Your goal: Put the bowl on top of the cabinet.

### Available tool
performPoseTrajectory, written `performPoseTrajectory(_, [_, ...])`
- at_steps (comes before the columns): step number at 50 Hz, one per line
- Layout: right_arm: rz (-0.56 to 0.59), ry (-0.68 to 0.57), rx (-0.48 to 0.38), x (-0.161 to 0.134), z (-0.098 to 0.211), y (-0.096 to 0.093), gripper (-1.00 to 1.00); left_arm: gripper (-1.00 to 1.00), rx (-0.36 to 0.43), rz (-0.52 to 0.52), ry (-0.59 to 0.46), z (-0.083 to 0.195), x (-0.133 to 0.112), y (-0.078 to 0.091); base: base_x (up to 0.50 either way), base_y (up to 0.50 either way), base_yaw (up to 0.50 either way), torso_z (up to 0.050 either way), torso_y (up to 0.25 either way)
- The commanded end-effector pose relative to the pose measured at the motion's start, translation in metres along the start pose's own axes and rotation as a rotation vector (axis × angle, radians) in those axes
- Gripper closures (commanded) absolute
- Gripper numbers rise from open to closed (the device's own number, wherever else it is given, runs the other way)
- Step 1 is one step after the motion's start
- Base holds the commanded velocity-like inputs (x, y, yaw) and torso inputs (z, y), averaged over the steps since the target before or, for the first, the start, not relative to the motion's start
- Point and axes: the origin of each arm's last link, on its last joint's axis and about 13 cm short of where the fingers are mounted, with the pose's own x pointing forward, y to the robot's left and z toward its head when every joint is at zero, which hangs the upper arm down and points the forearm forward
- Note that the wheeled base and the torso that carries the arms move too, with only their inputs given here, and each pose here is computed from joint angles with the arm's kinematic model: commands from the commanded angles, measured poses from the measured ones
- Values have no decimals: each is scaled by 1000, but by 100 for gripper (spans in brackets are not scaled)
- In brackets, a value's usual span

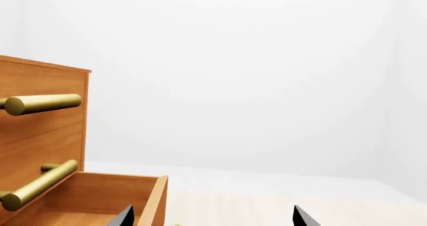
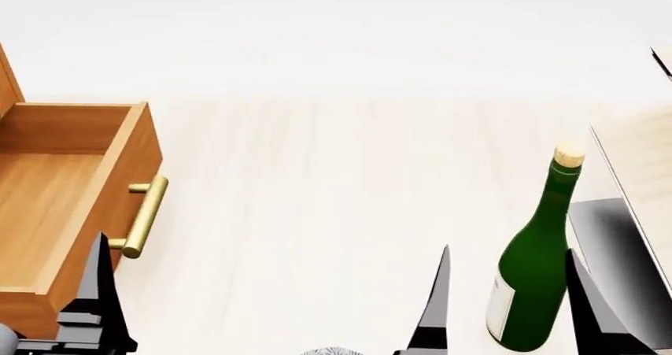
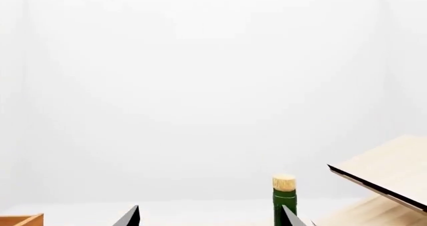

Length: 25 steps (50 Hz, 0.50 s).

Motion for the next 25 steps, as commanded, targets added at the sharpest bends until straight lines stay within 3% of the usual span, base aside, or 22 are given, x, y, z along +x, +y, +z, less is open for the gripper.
performPoseTrajectory(1, [-6, -2, -9, -1, -2, 0, -100, -100, -31, -23, -37, 1, -2, 1, 0, 0, 0, 0, 0])
performPoseTrajectory(25, [-9, -3, -17, -3, -2, -1, -100, -100, -78, -35, 12, 1, -2, 3, 0, 0, 0, 49, 0])
